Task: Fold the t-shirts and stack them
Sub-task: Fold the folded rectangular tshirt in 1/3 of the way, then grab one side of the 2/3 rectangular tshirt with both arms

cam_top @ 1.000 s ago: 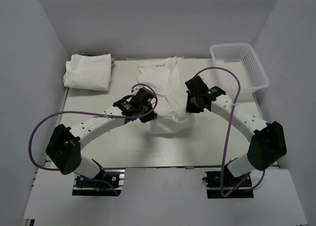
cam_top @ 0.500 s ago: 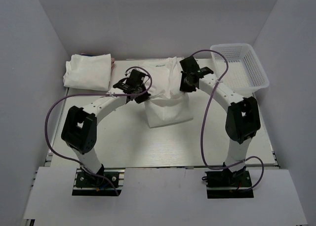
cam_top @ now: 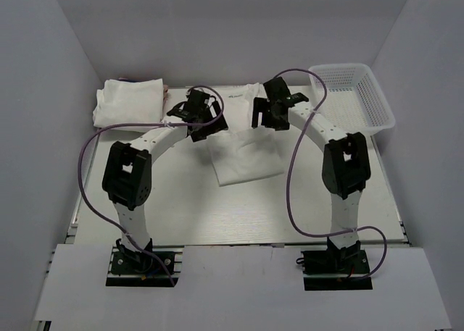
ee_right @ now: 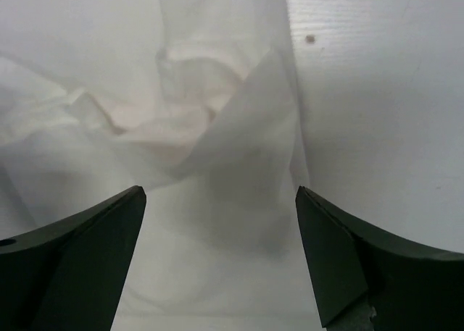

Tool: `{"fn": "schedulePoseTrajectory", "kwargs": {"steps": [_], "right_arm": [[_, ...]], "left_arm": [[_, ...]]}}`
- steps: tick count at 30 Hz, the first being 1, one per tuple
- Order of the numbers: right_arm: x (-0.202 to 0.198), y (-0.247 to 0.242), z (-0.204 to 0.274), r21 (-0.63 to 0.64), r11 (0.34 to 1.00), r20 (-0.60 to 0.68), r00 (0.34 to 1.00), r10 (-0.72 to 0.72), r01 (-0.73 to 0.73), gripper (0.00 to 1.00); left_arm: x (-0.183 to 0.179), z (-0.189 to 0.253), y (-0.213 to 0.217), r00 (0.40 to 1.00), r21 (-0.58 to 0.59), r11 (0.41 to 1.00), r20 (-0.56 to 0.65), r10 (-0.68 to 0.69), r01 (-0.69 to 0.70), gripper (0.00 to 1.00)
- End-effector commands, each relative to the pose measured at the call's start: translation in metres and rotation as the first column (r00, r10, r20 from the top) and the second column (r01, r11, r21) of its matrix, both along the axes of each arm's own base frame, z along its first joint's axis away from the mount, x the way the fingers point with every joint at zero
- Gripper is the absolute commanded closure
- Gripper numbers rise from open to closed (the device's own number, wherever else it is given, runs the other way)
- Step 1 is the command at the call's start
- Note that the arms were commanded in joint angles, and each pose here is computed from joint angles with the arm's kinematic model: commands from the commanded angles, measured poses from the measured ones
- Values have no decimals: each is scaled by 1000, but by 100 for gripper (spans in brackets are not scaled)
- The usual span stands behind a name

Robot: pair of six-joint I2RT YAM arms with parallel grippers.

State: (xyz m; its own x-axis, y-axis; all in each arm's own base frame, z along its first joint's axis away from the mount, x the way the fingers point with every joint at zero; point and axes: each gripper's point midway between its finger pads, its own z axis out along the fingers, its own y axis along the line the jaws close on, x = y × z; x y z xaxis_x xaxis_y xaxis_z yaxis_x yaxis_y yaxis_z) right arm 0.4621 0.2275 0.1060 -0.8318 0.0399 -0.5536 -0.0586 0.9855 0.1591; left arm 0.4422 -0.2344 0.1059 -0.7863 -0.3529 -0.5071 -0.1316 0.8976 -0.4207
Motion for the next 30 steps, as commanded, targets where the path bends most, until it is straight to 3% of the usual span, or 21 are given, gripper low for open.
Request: {"fn": "schedulePoseTrajectory", "kwargs": {"steps": [1, 2, 4, 5, 6, 8, 9, 12, 17, 18, 19, 21, 24, 25, 26, 30], "right_arm": [[-23, 18, 64, 129, 982, 125, 985, 122, -138, 10], [-46, 12, 28, 113, 983, 43, 989, 141, -145, 10], [-61, 29, 47, 188, 957, 102, 973, 206, -222, 10], [-76, 23, 24, 174, 961, 47, 977, 208, -214, 10], [-78, 19, 32, 181, 963, 66, 980, 188, -197, 10], [-88, 5, 14, 158, 974, 40, 987, 156, -160, 10], [-79, 6, 28, 165, 970, 113, 980, 161, -178, 10], [-69, 15, 37, 139, 955, 171, 957, 236, -260, 10], [-53, 39, -1, 183, 927, 85, 944, 318, -328, 10], [-37, 47, 17, 191, 922, 133, 940, 316, -337, 10], [-34, 50, -8, 184, 926, 81, 944, 320, -329, 10], [-7, 58, 12, 199, 926, 139, 945, 296, -320, 10], [32, 61, -12, 191, 947, 108, 965, 241, -258, 10], [47, 63, 2, 195, 949, 143, 964, 223, -248, 10], [51, 54, -15, 178, 960, 91, 975, 202, -215, 10], [78, 47, 19, 195, 958, 165, 970, 181, -212, 10]], "left_arm": [[-16, 51, 9, 995, -9, 998, 80, -55, 56, 0], [-25, 54, 11, 995, -16, 998, 81, -61, 62, 0], [-52, 60, 16, 994, -51, 997, 88, -58, 63, 0], [-72, 44, 16, 996, -58, 995, 48, -76, 79, 0], [-81, 57, 13, 993, -87, 992, 83, -85, 93, 0], [-104, 40, 12, 992, -121, 985, 32, -119, 122, 0], [-110, 38, 9, 989, -147, 978, 36, -142, 145, 0], [-135, 16, 0, 981, -206, 961, -33, -193, 183, 0], [-152, -1, -20, 962, -239, 941, -72, -262, 239, 0], [-148, 2, -20, 965, -234, 943, -60, -255, 235, 0], [-151, -3, -23, 961, -230, 943, -75, -265, 242, 0], [-151, -8, -27, 959, -231, 943, -93, -267, 240, 0], [-155, -17, -35, 950, -220, 942, -129, -286, 253, 0], [-160, -19, -34, 947, -209, 944, -143, -287, 254, 0], [-162, -25, -33, 944, -202, 947, -165, -285, 251, 0], [-167, -33, -31, 944, -168, 954, -177, -277, 249, 3]]}}
